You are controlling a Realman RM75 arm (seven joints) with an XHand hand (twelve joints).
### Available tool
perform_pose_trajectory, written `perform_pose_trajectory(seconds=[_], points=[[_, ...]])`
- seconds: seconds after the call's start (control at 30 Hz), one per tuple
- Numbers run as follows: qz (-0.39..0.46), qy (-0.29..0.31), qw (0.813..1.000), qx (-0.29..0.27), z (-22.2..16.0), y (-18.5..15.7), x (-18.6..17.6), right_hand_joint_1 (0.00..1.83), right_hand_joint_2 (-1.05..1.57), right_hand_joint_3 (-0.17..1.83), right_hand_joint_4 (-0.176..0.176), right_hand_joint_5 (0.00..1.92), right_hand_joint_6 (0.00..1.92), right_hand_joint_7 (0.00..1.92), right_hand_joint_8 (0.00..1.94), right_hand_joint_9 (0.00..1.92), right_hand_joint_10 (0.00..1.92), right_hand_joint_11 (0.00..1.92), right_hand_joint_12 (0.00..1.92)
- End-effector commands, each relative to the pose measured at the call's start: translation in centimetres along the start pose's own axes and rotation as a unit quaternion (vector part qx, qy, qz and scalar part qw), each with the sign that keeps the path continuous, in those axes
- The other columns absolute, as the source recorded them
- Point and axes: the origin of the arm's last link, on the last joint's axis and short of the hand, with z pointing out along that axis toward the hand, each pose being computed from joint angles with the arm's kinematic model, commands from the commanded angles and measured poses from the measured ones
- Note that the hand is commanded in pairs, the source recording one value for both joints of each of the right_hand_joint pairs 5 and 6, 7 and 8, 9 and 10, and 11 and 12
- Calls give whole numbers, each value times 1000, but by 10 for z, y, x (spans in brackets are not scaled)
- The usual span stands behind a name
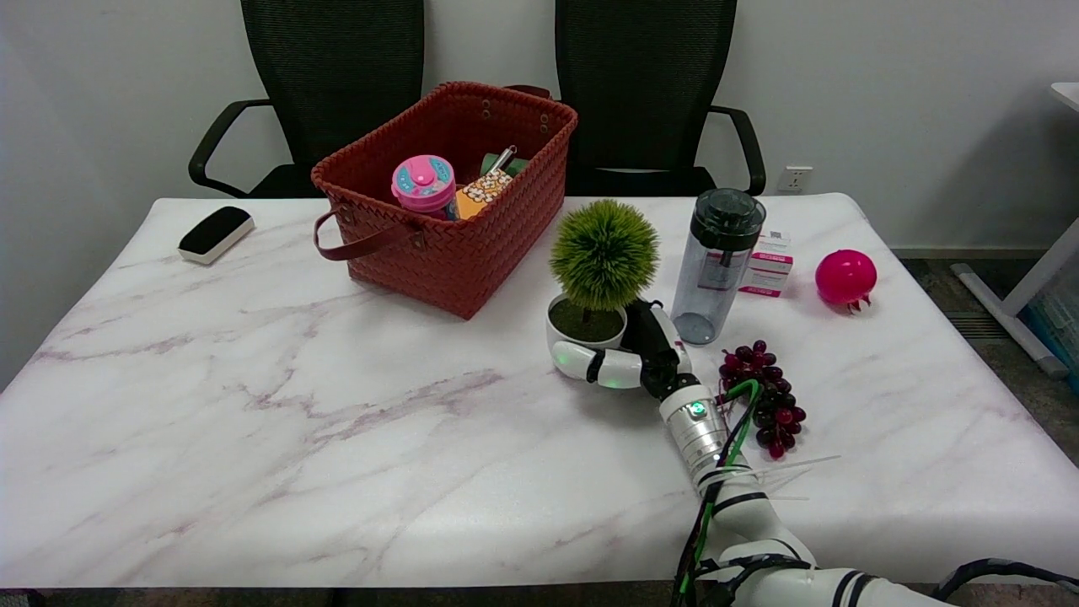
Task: Pick up the potted plant.
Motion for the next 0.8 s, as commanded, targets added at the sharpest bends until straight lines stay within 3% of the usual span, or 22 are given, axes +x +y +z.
perform_pose_trajectory(seconds=[0.03, 0.3, 0.8], points=[[1, 4, 1000, 14, 1, -5, 0, 1336, 752, 584, 0, 673, 673, 663, 663, 877, 877, 816, 816], [7, 6, 999, 36, 4, -15, -2, 1347, 774, 559, 0, 693, 693, 817, 817, 1003, 1003, 902, 902], [17, -13, 995, 93, 21, -50, -16, 1350, 815, 551, 0, 721, 721, 904, 904, 1057, 1057, 932, 932]])
